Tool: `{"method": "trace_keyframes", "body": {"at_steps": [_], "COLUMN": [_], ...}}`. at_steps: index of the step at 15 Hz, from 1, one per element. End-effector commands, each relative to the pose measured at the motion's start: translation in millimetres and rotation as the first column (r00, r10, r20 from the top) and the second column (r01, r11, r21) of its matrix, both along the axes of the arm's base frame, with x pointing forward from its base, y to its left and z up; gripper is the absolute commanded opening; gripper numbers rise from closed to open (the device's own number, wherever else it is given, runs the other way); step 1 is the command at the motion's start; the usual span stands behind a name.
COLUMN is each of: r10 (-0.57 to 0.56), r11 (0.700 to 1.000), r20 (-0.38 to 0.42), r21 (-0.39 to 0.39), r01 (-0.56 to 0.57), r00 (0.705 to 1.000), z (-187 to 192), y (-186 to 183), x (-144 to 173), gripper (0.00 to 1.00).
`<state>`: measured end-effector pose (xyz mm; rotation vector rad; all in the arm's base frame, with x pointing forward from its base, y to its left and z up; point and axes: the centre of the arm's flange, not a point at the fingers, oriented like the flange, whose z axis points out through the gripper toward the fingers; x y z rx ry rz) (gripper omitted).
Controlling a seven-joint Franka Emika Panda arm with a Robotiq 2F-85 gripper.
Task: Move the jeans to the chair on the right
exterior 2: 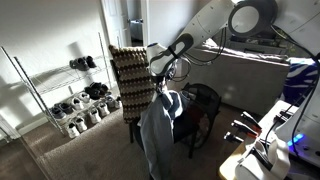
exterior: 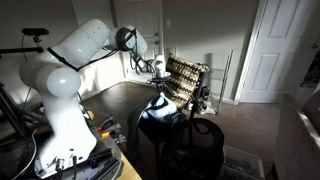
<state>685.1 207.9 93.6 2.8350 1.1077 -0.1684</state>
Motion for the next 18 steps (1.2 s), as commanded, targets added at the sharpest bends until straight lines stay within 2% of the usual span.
{"method": "trace_keyframes", "body": {"at_steps": [1, 2, 5, 11, 12, 13, 18], "r10": [-0.013, 0.000, -0.004, -0.004, -0.004, 0.002, -0.003], "r11": [0.999, 1.000, 1.000, 1.000, 1.000, 1.000, 0.994], "r20": [0.091, 0.041, 0.054, 0.054, 0.054, 0.040, 0.071], "r21": [-0.039, -0.015, -0.019, -0.019, -0.019, -0.017, 0.111], "r01": [0.017, 0.001, 0.006, 0.005, 0.005, -0.001, -0.005], "r00": [0.996, 0.999, 0.999, 0.999, 0.999, 0.999, 0.997], "z": [46, 10, 20, 21, 21, 20, 81], "y": [-16, 3, 2, 2, 2, 8, 1], "x": [-64, -10, -22, -24, -24, -26, -71], "gripper": [0.03, 0.11, 0.11, 0.11, 0.03, 0.03, 0.03]}}
